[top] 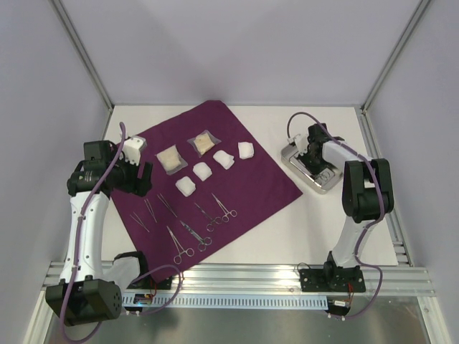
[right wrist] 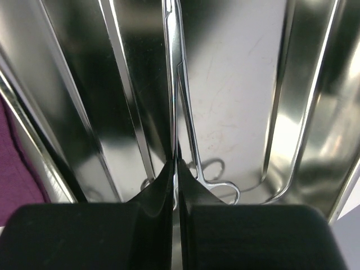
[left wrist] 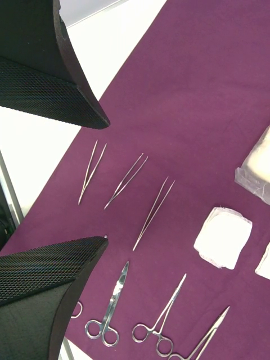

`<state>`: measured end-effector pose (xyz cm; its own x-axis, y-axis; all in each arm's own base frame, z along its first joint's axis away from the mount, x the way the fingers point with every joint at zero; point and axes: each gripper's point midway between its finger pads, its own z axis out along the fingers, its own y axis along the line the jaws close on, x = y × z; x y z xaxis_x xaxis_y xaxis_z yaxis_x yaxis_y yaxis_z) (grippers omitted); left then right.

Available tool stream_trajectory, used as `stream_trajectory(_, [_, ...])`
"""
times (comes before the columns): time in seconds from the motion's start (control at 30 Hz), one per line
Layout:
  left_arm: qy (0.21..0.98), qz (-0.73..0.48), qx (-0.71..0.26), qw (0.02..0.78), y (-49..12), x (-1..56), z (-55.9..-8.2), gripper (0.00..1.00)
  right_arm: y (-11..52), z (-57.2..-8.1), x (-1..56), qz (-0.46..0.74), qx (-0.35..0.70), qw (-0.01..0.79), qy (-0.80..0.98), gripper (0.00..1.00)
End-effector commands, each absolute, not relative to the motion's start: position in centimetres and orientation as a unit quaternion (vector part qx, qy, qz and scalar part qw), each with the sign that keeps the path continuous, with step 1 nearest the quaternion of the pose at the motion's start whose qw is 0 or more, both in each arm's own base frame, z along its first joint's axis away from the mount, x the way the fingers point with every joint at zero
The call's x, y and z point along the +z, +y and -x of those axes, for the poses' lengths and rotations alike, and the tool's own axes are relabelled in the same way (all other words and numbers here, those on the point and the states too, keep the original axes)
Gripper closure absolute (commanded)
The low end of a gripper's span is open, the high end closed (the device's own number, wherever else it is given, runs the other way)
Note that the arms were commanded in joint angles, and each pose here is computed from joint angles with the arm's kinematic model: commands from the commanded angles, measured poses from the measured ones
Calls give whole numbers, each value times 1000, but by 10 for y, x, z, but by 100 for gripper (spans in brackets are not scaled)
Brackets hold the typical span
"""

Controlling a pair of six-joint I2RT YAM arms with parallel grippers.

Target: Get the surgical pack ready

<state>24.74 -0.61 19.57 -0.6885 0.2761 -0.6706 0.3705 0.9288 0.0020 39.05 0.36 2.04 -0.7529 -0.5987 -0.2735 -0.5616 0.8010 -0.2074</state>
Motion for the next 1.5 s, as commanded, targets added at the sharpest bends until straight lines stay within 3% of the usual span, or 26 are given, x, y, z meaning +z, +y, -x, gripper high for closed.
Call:
stream_trajectory(0.0, [907,-180,-62,375,-5,210,-256,14,4,-407,27,320,-61,188,927,98])
stream_trajectory(0.07, [908,-179,-62,374,-5,210,-256,14,4,-408,28,317,-61,191,927,94])
stream_trajectory(0.2, [908,-179,-61,374,-4,210,-256,14,6,-409,40,310,-61,206,926,74])
stream_trajectory(0.27, [908,-179,-58,374,-3,210,-256,14,6,-414,50,303,-64,219,925,69])
stream_trajectory(0.47, [908,-183,-55,372,-2,211,-255,13,-6,-429,108,260,-116,274,919,68])
stream_trajectory(0.67, [920,-174,-30,349,9,201,-249,13,-6,-430,225,103,-182,390,897,68])
stream_trajectory(0.8, [928,-167,-5,333,18,193,-242,12,85,-393,237,112,-111,417,895,57])
stream_trajectory(0.93, [931,-165,11,325,23,189,-234,12,185,-349,201,168,-29,402,900,49])
stream_trajectory(0.97, [932,-164,16,323,25,188,-233,12,206,-338,191,187,-7,390,901,49])
stream_trajectory(1.1, [935,-159,19,317,26,186,-227,12,298,-288,148,269,75,332,901,65])
stream_trajectory(1.17, [935,-159,18,317,25,184,-225,12,325,-276,124,294,85,309,900,66])
stream_trajectory(1.47, [933,-160,12,323,22,185,-222,12,357,-243,64,343,102,216,909,73])
